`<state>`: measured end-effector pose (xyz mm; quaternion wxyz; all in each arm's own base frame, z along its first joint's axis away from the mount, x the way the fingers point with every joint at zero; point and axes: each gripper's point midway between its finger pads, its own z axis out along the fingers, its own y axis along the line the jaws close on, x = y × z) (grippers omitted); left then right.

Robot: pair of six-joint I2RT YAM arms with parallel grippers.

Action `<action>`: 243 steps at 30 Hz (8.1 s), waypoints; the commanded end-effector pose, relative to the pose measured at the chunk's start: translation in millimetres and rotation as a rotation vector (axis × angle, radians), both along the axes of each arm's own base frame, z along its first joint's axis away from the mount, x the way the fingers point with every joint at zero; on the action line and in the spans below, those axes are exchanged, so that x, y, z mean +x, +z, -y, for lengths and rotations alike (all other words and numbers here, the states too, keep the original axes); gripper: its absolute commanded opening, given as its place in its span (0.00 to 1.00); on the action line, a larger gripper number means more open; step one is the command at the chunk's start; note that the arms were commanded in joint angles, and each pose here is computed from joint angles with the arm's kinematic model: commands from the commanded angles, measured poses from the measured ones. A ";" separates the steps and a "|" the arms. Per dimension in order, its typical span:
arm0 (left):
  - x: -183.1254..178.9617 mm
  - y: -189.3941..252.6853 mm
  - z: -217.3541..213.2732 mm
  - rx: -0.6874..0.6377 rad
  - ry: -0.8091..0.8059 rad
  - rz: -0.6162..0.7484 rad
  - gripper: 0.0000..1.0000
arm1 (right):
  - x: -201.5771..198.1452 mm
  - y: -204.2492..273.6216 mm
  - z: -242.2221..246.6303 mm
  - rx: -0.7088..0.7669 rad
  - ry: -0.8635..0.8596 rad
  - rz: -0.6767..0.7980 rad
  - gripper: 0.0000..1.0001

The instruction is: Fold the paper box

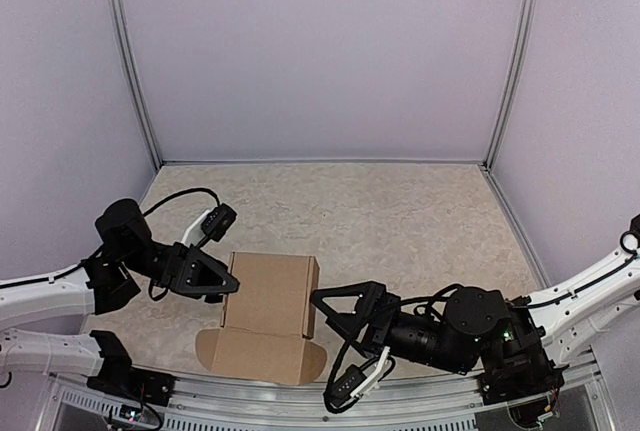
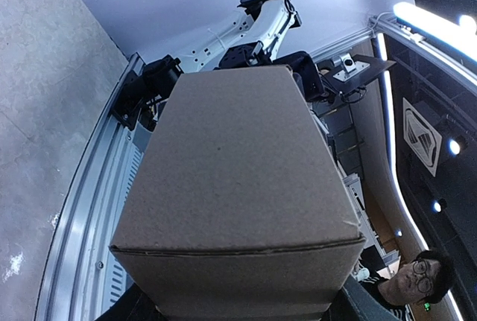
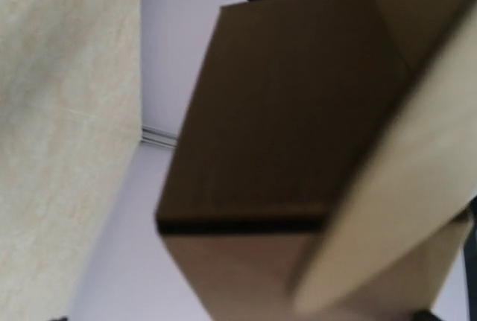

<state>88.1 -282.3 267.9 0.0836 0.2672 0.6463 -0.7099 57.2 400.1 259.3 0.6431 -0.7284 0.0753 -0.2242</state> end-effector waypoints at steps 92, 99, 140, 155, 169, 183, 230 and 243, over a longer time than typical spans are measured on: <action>78.7 14.8 -16.0 0.352 0.617 0.622 0.71 | 61.2 -90.3 19.9 0.171 0.042 -1.675 0.43; 66.3 10.5 2.7 0.378 0.531 0.633 0.58 | 66.9 -98.9 20.8 0.189 -0.003 -1.677 0.41; 70.2 -21.7 13.1 0.618 0.520 0.721 0.00 | 81.1 -103.7 5.4 0.293 -0.051 -1.733 0.33; 92.2 -63.3 20.4 0.726 0.606 0.651 0.00 | 119.9 -129.7 -11.8 0.586 -0.171 -1.585 0.32; 92.4 -111.1 23.6 0.737 0.621 0.641 0.00 | 127.1 -149.1 -13.2 0.664 -0.180 -1.623 0.33; 83.2 -151.6 26.9 0.813 0.579 0.674 0.00 | 125.3 -162.6 -14.1 0.668 -0.177 -1.667 0.33; 41.4 -201.3 31.5 1.008 0.459 0.750 0.00 | 122.9 -176.0 -9.8 0.697 -0.187 -1.725 0.38; 40.7 -204.1 32.2 1.015 0.471 0.740 0.00 | 122.7 -161.8 -6.4 0.725 -0.164 -1.722 0.53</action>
